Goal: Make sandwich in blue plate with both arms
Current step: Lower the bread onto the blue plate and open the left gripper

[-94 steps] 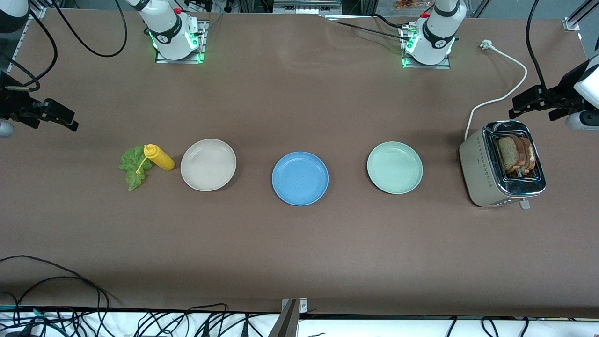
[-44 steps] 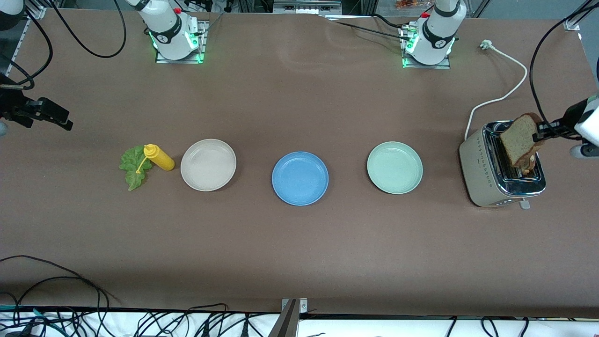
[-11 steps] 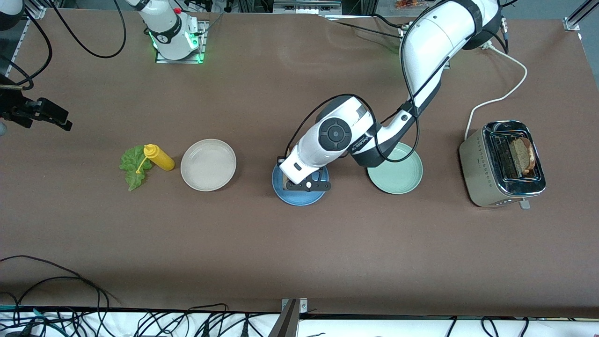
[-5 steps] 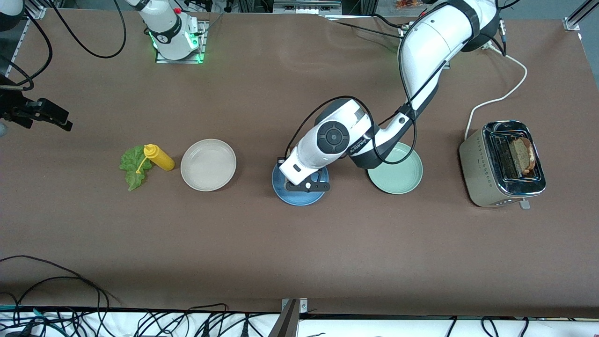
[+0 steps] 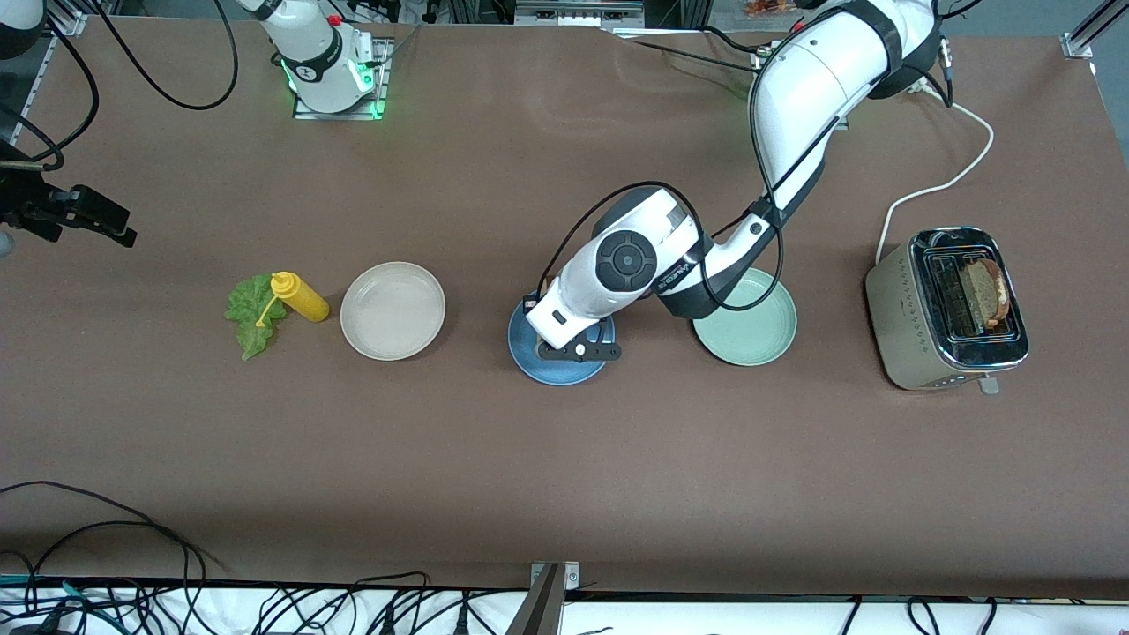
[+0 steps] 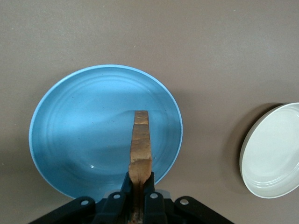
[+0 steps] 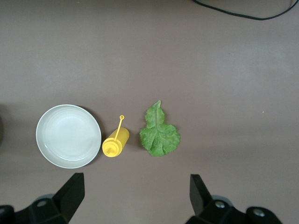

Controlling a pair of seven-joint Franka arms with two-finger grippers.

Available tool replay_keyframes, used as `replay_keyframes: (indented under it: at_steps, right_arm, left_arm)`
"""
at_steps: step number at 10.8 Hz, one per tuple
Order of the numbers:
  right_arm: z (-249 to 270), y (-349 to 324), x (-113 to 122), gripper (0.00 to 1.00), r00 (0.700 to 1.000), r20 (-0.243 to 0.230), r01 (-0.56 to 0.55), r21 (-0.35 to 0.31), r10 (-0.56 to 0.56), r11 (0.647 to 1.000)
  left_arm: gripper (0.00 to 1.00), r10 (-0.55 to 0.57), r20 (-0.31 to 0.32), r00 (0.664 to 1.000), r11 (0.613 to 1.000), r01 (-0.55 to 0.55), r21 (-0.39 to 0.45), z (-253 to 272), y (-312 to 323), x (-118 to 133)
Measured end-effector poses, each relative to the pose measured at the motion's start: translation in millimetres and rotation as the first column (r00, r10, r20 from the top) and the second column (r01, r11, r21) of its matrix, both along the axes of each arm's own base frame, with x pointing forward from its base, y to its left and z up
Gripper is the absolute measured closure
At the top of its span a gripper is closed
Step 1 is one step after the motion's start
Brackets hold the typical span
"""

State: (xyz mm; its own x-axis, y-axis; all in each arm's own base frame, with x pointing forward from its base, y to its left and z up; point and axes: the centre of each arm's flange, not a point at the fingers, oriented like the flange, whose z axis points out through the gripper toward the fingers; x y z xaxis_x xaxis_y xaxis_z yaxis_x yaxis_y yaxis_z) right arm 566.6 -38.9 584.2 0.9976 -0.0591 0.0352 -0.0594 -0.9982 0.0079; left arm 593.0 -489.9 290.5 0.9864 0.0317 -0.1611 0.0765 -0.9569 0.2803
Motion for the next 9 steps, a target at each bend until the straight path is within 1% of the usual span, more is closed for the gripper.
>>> replay_keyframes:
  at_steps: [1,3,5,7,8,9]
  right_arm:
    - [0.0,0.0,0.0,0.0,1.0,0.0,0.0,0.0,0.0,1.0]
    - [-0.1,0.0,0.0,0.0,1.0,0.0,0.0,0.0,0.0,1.0]
    - [-0.1,0.0,0.0,0.0,1.0,0.0,0.0,0.0,0.0,1.0]
    - [-0.1,0.0,0.0,0.0,1.0,0.0,0.0,0.0,0.0,1.0]
    - [-0.2,0.0,0.1,0.0,1.0,0.0,0.0,0.0,0.0,1.0]
    - [-0.3,0.0,0.1,0.0,1.0,-0.001,0.0,0.0,0.0,1.0]
  left_arm:
    - [0.81,0.0,0.0,1.0,1.0,0.0,0.0,0.0,0.0,0.0]
    - [0.57,0.001,0.0,1.0,1.0,-0.001,0.0,0.2,0.6,0.5]
    - [0.3,0.002,0.011,1.0,1.0,-0.002,0.001,7.8,2.0,3.0]
    - [0.04,0.002,0.011,1.0,1.0,-0.002,0.03,28.6,13.9,8.4]
    - [0.0,0.004,0.011,1.0,0.999,-0.005,0.048,44.1,22.9,11.3]
    - [0.0,0.006,0.012,1.0,0.998,-0.007,0.068,59.8,32.2,13.1]
